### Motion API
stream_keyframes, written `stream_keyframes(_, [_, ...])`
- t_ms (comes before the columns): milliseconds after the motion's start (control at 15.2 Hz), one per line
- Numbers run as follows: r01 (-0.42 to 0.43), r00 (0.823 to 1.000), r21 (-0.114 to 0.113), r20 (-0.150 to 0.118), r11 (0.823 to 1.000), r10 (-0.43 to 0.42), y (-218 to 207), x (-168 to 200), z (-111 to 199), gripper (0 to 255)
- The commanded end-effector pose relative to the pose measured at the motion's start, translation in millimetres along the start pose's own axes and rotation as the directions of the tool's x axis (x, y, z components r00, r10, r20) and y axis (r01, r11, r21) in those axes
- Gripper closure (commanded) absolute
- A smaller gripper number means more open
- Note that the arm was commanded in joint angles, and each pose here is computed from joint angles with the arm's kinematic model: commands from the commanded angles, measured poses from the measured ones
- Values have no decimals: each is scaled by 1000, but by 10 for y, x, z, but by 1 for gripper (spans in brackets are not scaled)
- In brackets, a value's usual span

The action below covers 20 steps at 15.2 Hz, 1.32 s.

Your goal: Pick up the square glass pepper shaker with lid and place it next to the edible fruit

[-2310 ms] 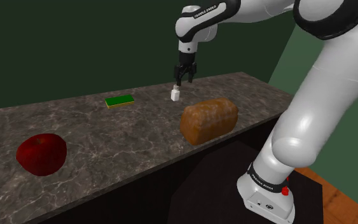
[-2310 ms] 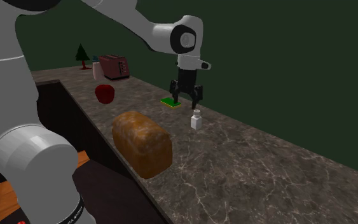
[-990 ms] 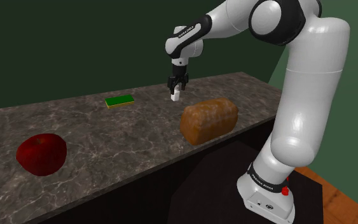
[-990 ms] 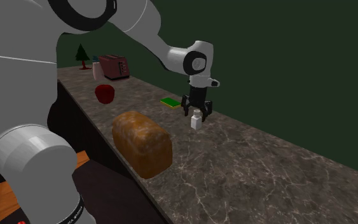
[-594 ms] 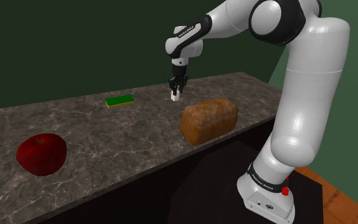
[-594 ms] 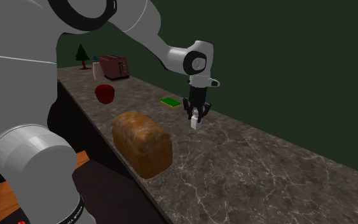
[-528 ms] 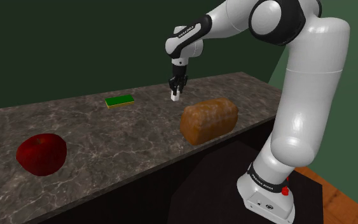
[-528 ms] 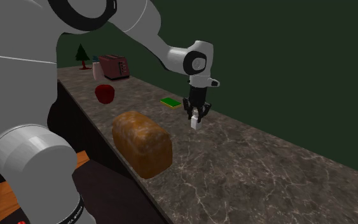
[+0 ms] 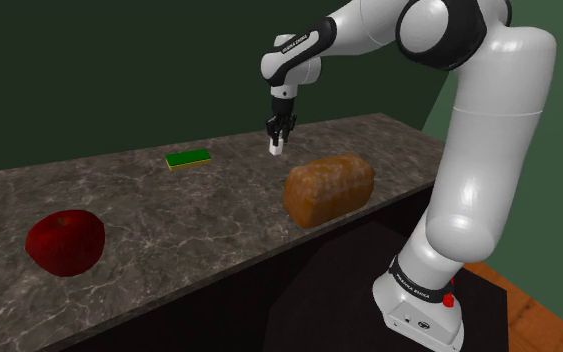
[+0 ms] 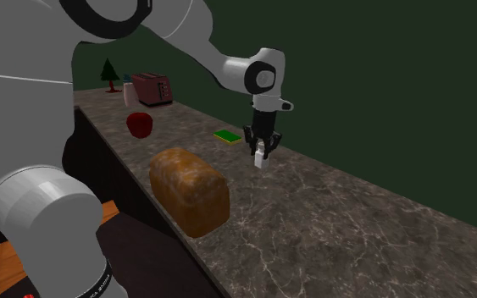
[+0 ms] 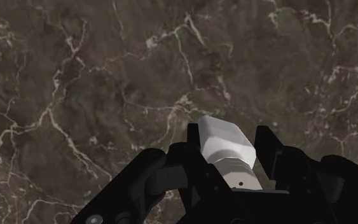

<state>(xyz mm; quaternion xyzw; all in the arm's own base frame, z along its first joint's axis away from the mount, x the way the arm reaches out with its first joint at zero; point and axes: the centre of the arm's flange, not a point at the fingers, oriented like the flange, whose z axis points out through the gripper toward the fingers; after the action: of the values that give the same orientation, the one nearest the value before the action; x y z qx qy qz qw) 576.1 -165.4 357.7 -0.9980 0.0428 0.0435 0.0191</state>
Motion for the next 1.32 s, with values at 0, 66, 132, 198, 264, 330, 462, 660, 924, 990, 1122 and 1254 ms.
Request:
stream_keyframes(0, [0, 1000, 0, 0, 1000, 0, -9, -5, -96, 255])
stream_keyframes(66, [0, 1000, 0, 0, 1000, 0, -10, -9, -149, 255])
stream_keyframes(132, [0, 1000, 0, 0, 1000, 0, -12, -14, -201, 255])
stream_keyframes(198, [0, 1000, 0, 0, 1000, 0, -14, -19, -254, 255])
stream_keyframes(264, [0, 1000, 0, 0, 1000, 0, -16, -23, -307, 255])
stream_keyframes(330, [0, 1000, 0, 0, 1000, 0, -18, -28, -359, 255])
stream_keyframes(462, [0, 1000, 0, 0, 1000, 0, -21, -37, -464, 255])
stream_keyframes(660, [0, 1000, 0, 0, 1000, 0, -27, -51, -622, 255])
stream_keyframes(924, [0, 1000, 0, 0, 1000, 0, -34, -70, -832, 255])
stream_keyframes(990, [0, 1000, 0, 0, 1000, 0, -36, -75, -885, 255])
stream_keyframes(1122, [0, 1000, 0, 0, 1000, 0, -39, -84, -990, 255])
stream_keyframes(1254, [0, 1000, 0, 0, 1000, 0, -43, -93, -1095, 255])
